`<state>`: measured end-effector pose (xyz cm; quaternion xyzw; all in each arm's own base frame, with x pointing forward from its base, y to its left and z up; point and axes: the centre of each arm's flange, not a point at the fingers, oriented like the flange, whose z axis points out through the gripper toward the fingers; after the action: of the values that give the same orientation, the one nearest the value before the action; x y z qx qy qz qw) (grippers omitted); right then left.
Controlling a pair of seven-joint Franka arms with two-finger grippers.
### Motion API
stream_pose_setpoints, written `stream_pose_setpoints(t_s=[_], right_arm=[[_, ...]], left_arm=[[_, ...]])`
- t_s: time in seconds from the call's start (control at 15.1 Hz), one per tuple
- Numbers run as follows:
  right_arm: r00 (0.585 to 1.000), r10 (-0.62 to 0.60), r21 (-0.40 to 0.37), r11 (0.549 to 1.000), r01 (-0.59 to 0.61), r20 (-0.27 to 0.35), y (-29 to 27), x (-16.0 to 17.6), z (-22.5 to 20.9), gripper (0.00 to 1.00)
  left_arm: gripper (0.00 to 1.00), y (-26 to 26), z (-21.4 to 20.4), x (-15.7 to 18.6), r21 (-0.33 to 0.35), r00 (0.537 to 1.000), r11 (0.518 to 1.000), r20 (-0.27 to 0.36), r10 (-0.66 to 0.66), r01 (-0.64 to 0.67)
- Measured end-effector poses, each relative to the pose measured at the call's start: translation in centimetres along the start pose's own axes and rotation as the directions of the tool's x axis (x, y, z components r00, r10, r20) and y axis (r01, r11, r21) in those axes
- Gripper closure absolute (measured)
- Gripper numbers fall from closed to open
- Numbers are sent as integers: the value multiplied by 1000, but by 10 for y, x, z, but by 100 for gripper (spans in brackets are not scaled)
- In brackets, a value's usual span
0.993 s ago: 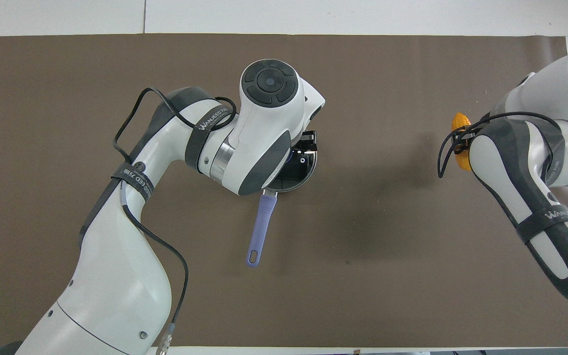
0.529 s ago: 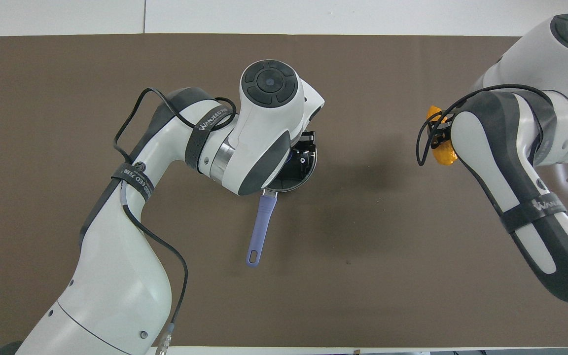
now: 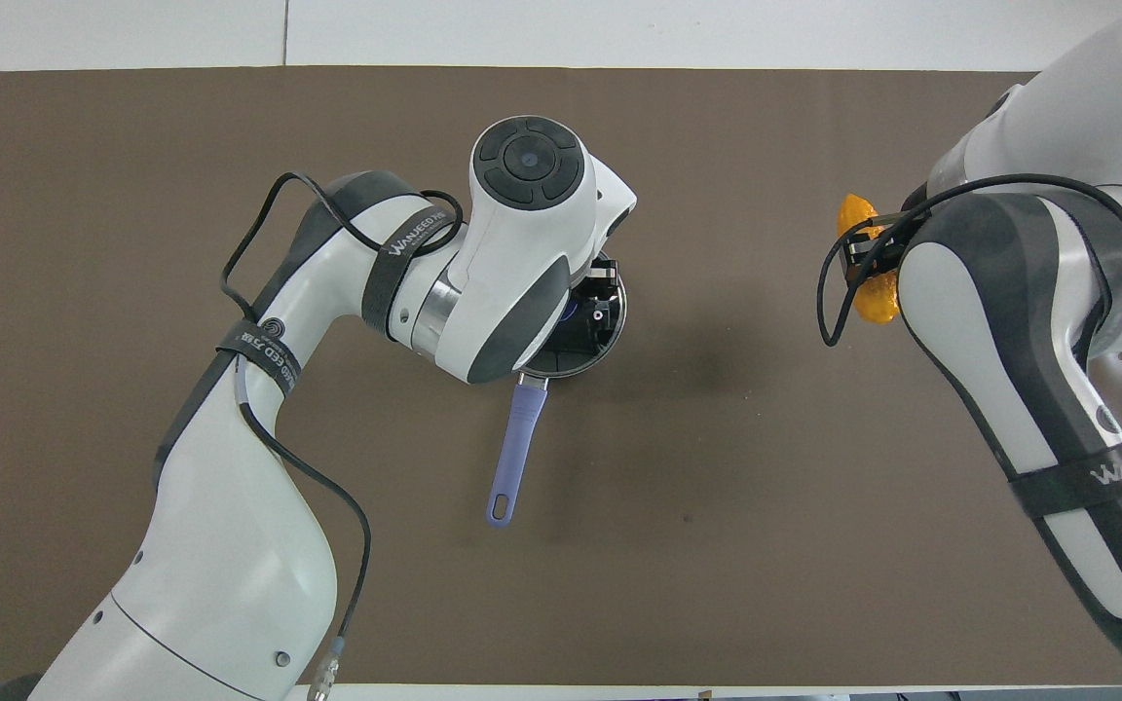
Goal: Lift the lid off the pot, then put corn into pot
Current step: 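Grasp the lid knob with the left gripper while the right gripper grasps the corn, then lift the lid away with the left gripper while the right gripper carries corn over pot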
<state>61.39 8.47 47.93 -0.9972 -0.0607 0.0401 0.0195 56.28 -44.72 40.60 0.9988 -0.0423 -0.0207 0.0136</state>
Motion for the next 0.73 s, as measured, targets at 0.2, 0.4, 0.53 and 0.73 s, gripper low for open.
stream_pose_setpoints(t_s=[0.2, 0.4, 0.53, 0.73], right_arm=[[1000, -20, -2, 1000, 20, 8, -17, -1, 8, 60], [1000, -27, -3, 1000, 27, 10, -24, -2, 9, 60], [1000, -17, -4, 1000, 17, -1, -36, -1, 8, 60], [998, 5, 3, 1000, -4, -65, -87, 0, 3, 60]], left_arm=[[33, -1, -2, 1, -3, 1000, 1000, -2, -3, 3], [33, -16, -27, 2, -20, 999, 999, 10, -31, 31], [33, -32, -54, -1, -24, 999, 998, 22, -50, 50], [33, -80, -103, 3, -28, 995, 995, 13, -96, 96]])
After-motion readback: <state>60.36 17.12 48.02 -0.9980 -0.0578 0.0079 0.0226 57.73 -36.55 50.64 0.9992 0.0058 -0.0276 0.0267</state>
